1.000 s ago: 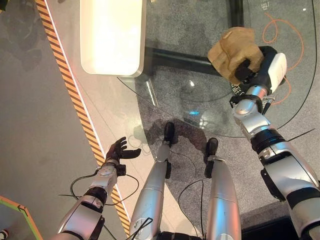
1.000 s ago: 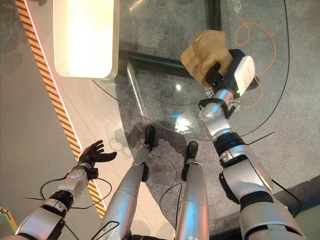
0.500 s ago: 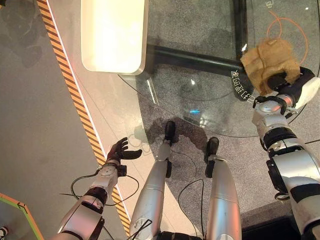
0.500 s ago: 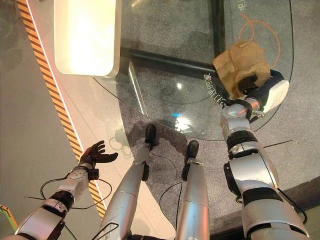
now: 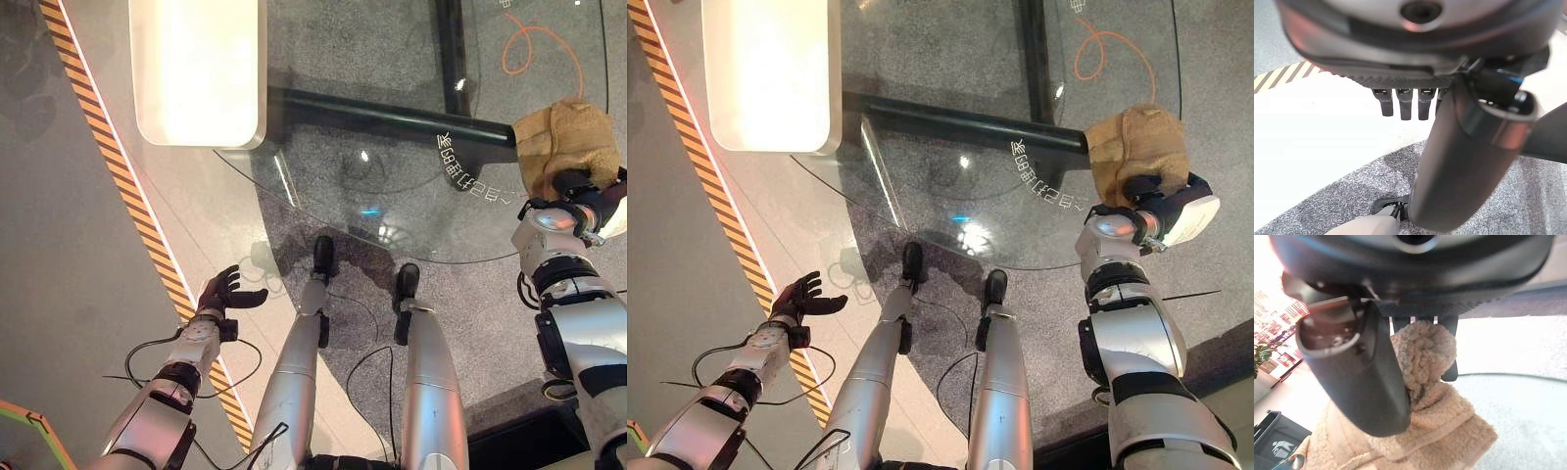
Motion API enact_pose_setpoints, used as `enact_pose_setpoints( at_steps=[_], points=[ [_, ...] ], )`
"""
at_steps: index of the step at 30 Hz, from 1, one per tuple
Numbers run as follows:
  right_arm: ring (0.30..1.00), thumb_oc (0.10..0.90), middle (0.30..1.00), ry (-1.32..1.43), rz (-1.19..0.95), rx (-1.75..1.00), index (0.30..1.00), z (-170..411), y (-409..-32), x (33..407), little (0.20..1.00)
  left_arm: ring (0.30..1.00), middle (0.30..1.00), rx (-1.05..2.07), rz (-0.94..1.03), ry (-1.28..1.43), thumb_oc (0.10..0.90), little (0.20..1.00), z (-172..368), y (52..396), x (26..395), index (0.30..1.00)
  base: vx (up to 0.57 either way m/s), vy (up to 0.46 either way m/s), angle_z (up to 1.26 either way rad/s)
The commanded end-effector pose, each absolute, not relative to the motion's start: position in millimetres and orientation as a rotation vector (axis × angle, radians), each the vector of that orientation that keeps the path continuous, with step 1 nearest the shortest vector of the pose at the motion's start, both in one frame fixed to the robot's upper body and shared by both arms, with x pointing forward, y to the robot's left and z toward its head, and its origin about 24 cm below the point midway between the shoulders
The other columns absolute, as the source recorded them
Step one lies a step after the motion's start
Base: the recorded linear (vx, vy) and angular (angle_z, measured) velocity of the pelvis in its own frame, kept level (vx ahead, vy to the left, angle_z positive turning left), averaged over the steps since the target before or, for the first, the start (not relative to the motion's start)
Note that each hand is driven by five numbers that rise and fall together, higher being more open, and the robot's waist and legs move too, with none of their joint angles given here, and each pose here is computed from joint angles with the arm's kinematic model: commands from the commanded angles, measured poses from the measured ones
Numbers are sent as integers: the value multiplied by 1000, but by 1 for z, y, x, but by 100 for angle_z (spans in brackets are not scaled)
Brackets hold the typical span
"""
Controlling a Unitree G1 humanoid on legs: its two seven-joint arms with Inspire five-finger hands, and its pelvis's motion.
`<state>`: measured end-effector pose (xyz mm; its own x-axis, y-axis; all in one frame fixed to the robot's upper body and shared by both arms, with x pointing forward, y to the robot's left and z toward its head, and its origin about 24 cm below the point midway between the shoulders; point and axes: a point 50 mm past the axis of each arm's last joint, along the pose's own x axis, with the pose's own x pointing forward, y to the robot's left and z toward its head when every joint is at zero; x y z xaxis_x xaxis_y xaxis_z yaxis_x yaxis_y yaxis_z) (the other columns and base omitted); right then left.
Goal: Wipe the table with a cloth and put it in the basket.
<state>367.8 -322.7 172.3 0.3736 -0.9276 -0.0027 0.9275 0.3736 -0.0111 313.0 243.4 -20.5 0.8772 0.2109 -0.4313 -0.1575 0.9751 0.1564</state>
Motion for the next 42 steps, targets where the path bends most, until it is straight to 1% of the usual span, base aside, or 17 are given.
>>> enact_pose_setpoints(
  at_steps=[1,4,5,7,13,14,19,24,28,31,33,36,40,42],
  points=[
    [300,100,300,-113,-1377,-43,300,194,-375,336,200,900,900,125,309,492,800,900,-19,280,303,900,0,0,0],
    [300,100,300,-186,-1304,-30,300,203,-367,343,200,900,900,124,312,484,800,900,-18,282,303,900,0,0,0],
    [300,100,300,-255,-1237,-46,300,211,-358,349,200,900,900,110,319,472,800,900,-17,281,304,900,0,0,0],
    [300,100,300,-319,-1175,-54,300,219,-347,355,200,900,900,83,337,453,800,900,-17,282,302,900,0,0,0],
    [300,100,300,-508,-969,-74,300,235,-311,366,200,900,900,-86,493,366,800,900,-14,294,296,900,-7,2,-1],
    [300,100,300,-515,-961,-74,300,235,-310,366,200,900,900,-96,503,360,800,900,-13,294,295,900,0,0,0],
    [300,100,300,-602,-824,-71,300,234,-273,367,200,900,900,-241,681,260,800,900,-3,311,290,900,-1,-2,-1],
    [300,100,300,-636,-750,-66,300,231,-256,363,200,900,900,-339,789,201,800,900,2,323,285,900,0,0,0],
    [300,100,300,-690,-668,-80,300,231,-233,354,200,900,900,-501,869,63,800,900,14,331,285,900,33,7,0],
    [300,100,300,-719,-636,-92,300,235,-225,350,200,900,900,-526,852,-19,800,900,29,331,291,900,0,0,0],
    [300,100,300,-741,-607,-101,300,241,-220,347,200,900,900,-567,807,-91,800,900,43,329,300,900,-8,18,0],
    [300,100,300,-806,-522,-130,300,252,-207,340,200,900,900,-636,646,-309,800,900,84,319,315,900,-33,31,1],
    [300,100,300,-860,-417,-138,300,251,-188,330,200,900,900,-716,465,-525,800,900,129,300,325,900,-37,-17,2],
    [300,100,300,-894,-339,-148,300,252,-173,326,200,900,900,-751,327,-639,800,900,156,282,331,900,0,0,0]
  ],
)
